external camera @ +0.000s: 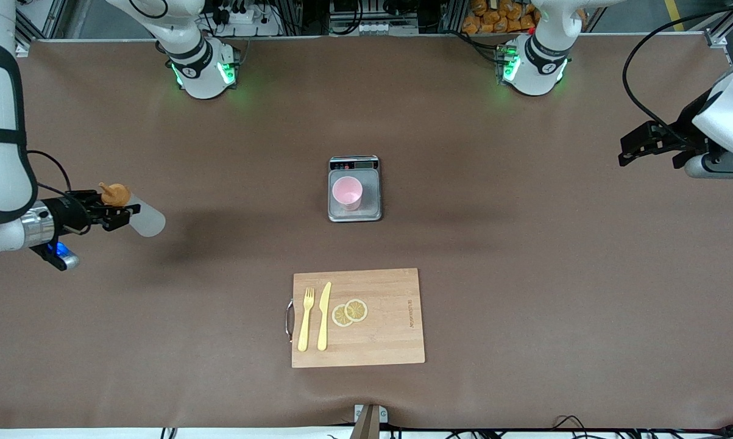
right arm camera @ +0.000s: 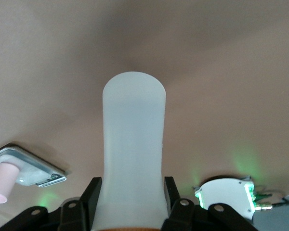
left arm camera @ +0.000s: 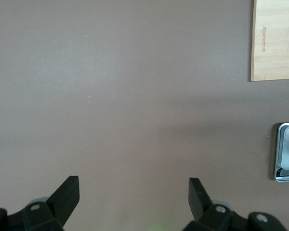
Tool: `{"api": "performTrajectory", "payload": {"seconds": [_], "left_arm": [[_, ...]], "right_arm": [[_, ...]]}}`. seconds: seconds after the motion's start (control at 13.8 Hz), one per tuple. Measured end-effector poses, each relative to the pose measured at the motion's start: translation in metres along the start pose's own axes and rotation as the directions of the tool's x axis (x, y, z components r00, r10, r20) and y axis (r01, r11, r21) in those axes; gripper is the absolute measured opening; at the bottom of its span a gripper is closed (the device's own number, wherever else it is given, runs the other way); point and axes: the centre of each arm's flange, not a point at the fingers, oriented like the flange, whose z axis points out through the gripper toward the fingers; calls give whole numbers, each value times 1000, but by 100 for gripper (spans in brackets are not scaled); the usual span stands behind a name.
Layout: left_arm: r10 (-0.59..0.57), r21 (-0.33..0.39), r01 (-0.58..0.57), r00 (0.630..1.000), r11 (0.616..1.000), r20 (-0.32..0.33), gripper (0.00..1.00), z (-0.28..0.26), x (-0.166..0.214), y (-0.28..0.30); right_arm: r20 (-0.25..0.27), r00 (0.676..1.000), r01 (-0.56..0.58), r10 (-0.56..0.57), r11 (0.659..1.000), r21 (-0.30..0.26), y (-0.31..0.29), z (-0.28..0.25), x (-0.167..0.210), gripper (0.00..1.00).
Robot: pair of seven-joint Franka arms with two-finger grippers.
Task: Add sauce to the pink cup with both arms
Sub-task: 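Carry the bottle back with the right gripper and set it down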
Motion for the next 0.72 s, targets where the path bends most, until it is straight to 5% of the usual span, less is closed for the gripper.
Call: {"api": "performTrajectory", "payload": {"seconds": [0.36, 0.72], "left_arm": [[-40, 1, 40, 999, 999, -25, 100, -14, -7, -5], [-94, 0, 94, 995, 996, -25, 100, -14, -7, -14]], "right_arm": [[-26, 999, 29, -29, 1000, 3, 51, 12, 40, 51], [32, 999, -10, 10, 1000, 1, 73, 41, 66, 50]]}}
